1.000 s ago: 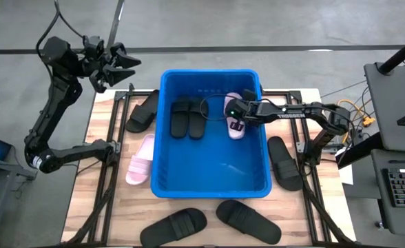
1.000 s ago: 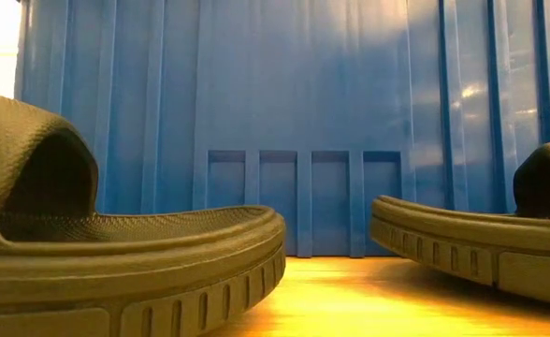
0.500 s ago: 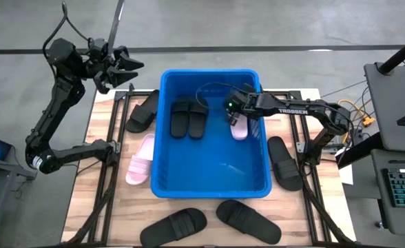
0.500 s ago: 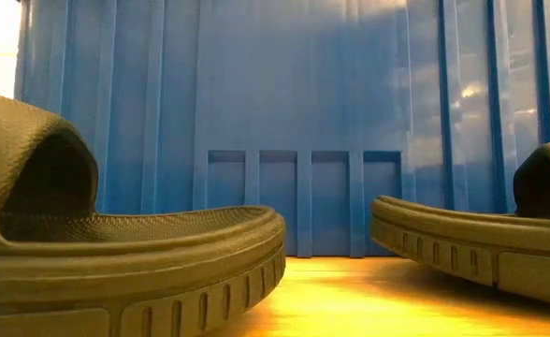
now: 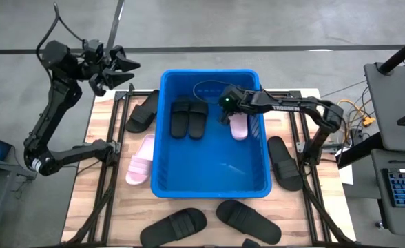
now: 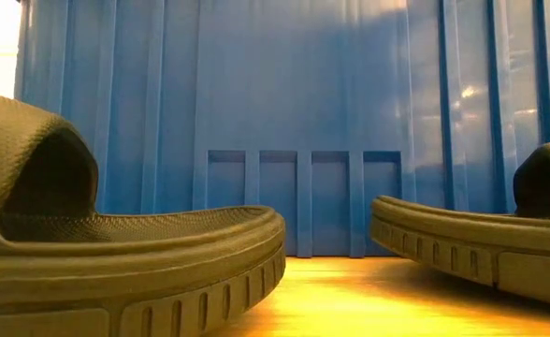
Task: Pick and place slides into bin
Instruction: Put the pink slide into the blue bin
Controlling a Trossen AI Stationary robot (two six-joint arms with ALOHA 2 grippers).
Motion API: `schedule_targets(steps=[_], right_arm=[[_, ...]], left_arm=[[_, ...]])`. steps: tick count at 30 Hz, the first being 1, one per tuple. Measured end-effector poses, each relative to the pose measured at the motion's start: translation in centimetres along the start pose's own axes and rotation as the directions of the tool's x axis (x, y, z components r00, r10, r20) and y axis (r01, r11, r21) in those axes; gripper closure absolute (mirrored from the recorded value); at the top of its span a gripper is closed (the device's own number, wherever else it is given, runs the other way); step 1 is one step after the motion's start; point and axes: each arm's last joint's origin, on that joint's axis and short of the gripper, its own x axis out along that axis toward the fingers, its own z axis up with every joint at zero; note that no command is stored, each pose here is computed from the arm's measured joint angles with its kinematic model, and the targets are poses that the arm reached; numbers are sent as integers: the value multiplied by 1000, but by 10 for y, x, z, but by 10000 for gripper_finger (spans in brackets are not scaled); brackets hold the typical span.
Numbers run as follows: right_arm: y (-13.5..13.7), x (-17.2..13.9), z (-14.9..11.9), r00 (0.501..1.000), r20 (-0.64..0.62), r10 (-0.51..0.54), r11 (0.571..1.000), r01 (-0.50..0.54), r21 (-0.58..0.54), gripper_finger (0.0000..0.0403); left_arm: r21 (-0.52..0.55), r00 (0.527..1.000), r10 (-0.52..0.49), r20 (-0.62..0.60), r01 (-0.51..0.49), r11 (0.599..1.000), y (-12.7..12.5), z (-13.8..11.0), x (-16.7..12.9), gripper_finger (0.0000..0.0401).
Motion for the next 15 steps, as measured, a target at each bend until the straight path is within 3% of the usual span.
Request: schedule_targets(steps=[7,11,15], right_arm=[[5,30,1,996,-91,-13,999,9,-42,394],[9,51,1,982,-163,-98,993,85,-85,394],[10,68,1,959,-256,-120,988,90,-125,394]], left_arm=[[11,1000,0,7,0,1000,-5,1,-2,177],[15,1000,-1,9,1,1000,-8,1,-3,177],[19,1000,-2,11,2,1000,-11,1,-4,177]])
